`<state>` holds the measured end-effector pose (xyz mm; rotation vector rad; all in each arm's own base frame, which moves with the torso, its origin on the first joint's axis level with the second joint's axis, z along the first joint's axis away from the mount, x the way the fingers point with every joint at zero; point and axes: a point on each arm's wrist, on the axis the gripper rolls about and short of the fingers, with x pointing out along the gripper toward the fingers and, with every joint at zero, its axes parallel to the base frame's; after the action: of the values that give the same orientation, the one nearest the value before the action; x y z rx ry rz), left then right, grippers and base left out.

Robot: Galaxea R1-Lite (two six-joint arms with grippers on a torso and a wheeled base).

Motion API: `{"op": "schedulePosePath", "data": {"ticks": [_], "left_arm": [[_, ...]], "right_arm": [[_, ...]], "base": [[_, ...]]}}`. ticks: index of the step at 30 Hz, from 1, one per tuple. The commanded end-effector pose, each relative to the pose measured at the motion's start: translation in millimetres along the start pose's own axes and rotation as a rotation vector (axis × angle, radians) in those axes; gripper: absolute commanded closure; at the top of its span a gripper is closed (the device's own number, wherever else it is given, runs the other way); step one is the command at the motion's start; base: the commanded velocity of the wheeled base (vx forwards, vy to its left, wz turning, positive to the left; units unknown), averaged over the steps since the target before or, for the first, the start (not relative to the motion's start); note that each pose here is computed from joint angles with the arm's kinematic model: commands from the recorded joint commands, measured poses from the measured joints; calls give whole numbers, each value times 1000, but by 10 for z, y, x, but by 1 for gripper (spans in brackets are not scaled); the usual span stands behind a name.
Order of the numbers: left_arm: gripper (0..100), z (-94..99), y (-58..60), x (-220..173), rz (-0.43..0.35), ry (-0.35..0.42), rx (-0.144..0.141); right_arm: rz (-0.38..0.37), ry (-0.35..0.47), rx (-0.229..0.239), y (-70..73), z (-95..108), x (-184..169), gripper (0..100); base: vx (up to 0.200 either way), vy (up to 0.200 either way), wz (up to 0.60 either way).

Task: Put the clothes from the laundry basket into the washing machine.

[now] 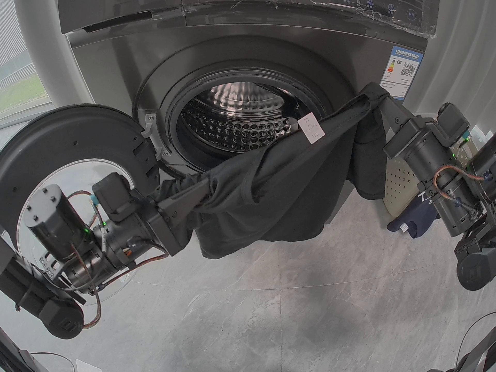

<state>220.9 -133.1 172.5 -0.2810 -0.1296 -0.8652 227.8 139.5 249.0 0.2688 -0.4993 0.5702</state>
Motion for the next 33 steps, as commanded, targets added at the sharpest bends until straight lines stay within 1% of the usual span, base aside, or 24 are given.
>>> {"op": "schedulePosePath", "data": {"ticks": [1, 7, 9, 12, 13, 14, 16, 21, 25, 27, 29, 31, 33], "left_arm": [[0, -413, 169, 172, 34, 124, -48], [0, -666, 319, 336, 54, 175, -65], [0, -745, 363, 398, 57, 184, -65], [0, -859, 410, 487, 56, 198, -67], [0, -859, 410, 487, 56, 198, -67], [0, -931, 426, 524, 54, 210, -70], [0, -1020, 433, 570, 48, 225, -69], [0, -1087, 413, 660, 33, 223, -68], [0, -1120, 443, 728, 30, 213, -63], [0, -1161, 455, 749, 30, 219, -65], [0, -1181, 446, 761, 26, 221, -64], [0, -1258, 428, 771, 19, 239, -66], [0, -1282, 396, 783, 9, 245, -65]], "right_arm": [[26, 18, 17, 82, -32, -30, 100], [22, 60, 19, 74, -139, -59, 100], [21, 73, 19, 70, -171, -66, 100], [21, 79, 19, 72, -189, -64, 100], [21, 79, 19, 72, -189, -64, 100], [24, 84, 22, 87, -207, -62, 100], [8, 90, 23, 89, -232, -62, 100], [4, 99, 22, 85, -252, -72, 100], [3, 103, 22, 84, -269, -72, 100], [2, 105, 22, 83, -271, -72, 100], [3, 103, 23, 88, -269, -70, 100], [5, 100, 24, 92, -265, -67, 100], [6, 100, 24, 97, -266, -67, 100]], "base": [[0, 0, 0], [0, 0, 0], [0, 0, 0], [0, 0, 0], [0, 0, 0], [0, 0, 0], [0, 0, 0], [0, 0, 0], [0, 0, 0], [0, 0, 0], [0, 0, 0], [0, 0, 0], [0, 0, 0]]}}
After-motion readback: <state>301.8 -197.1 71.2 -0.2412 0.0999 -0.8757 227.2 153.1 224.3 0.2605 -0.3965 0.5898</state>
